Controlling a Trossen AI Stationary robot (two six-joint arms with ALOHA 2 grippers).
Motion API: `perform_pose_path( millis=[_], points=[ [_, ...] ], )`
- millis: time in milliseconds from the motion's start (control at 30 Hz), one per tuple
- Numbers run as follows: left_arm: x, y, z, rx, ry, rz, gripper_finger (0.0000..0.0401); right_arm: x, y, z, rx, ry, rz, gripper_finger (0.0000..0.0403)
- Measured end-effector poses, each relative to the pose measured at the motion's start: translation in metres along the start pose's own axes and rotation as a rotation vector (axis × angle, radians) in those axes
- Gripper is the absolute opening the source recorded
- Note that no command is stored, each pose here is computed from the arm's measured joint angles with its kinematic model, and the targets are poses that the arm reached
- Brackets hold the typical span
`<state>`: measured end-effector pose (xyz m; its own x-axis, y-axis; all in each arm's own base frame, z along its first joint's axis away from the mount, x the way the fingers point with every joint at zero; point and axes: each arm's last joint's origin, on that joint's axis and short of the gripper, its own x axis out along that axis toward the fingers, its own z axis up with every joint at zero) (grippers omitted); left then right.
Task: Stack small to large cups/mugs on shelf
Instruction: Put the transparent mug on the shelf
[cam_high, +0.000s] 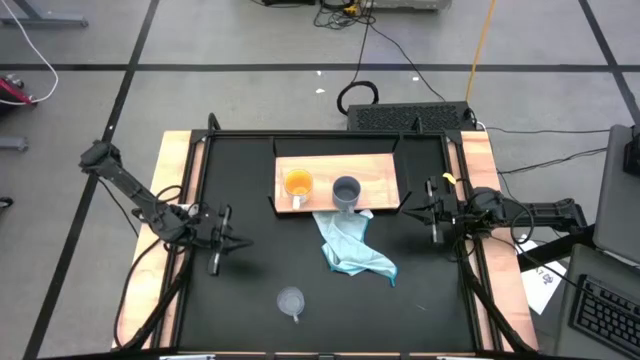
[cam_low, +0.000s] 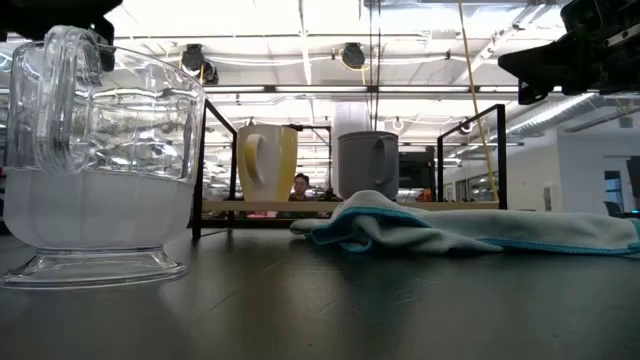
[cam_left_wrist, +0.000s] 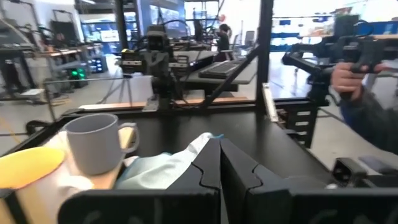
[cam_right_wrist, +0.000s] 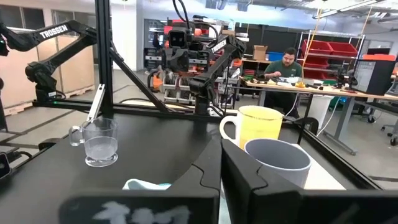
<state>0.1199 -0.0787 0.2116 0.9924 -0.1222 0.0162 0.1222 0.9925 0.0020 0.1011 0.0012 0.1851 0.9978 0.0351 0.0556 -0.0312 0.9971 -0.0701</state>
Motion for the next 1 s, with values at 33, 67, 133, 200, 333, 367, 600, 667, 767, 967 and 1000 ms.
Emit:
perform_pose_path(
  millis=[33, 67, 133, 200, 333, 367, 600, 667, 767, 967, 1000],
  points=[
    [0.001, -0.001, 0.002, -0.006, 0.001, -0.008, 0.0001, 0.0, 0.0, 0.0, 0.0, 0.0, 0.0, 0.0],
    [0.003, -0.002, 0.003, -0.008, 0.004, -0.012, 0.0001, 0.0, 0.0, 0.0, 0.001, 0.0, 0.0, 0.0],
    [0.006, -0.004, 0.007, -0.005, 0.018, -0.018, 0.0, 0.0, 0.0, 0.0, 0.002, 0.0, 0.0, 0.0],
    [0.01, -0.007, 0.01, 0.007, 0.043, -0.024, 0.0, 0.0, 0.0, 0.0, 0.003, 0.0, 0.0, 0.0],
    [0.019, -0.013, 0.019, 0.015, 0.071, -0.026, 0.0, 0.0, 0.0, 0.0, 0.003, 0.0, 0.0, 0.0],
    [0.022, -0.014, 0.021, 0.022, 0.084, -0.026, 0.0, 0.0, 0.0, 0.0, 0.003, 0.0, 0.0, 0.0],
    [0.041, -0.026, 0.03, 0.037, 0.195, -0.021, 0.0, 0.0, 0.0, 0.0, 0.003, 0.0, 0.0, 0.0],
    [0.047, -0.03, 0.032, 0.047, 0.235, -0.019, 0.0, 0.0, 0.0, 0.0, 0.003, 0.0, -0.001, 0.0],
    [0.057, -0.037, 0.036, 0.067, 0.275, -0.016, 0.0, 0.0, 0.0, 0.0, 0.003, 0.0, -0.001, 0.0],
    [0.076, -0.05, 0.048, 0.09, 0.329, -0.054, 0.0, 0.001, 0.0, -0.008, 0.004, -0.001, -0.001, 0.0],
    [0.078, -0.051, 0.049, 0.095, 0.342, -0.056, 0.0, 0.001, 0.0, -0.007, 0.003, -0.014, -0.002, 0.0]
  ],
)
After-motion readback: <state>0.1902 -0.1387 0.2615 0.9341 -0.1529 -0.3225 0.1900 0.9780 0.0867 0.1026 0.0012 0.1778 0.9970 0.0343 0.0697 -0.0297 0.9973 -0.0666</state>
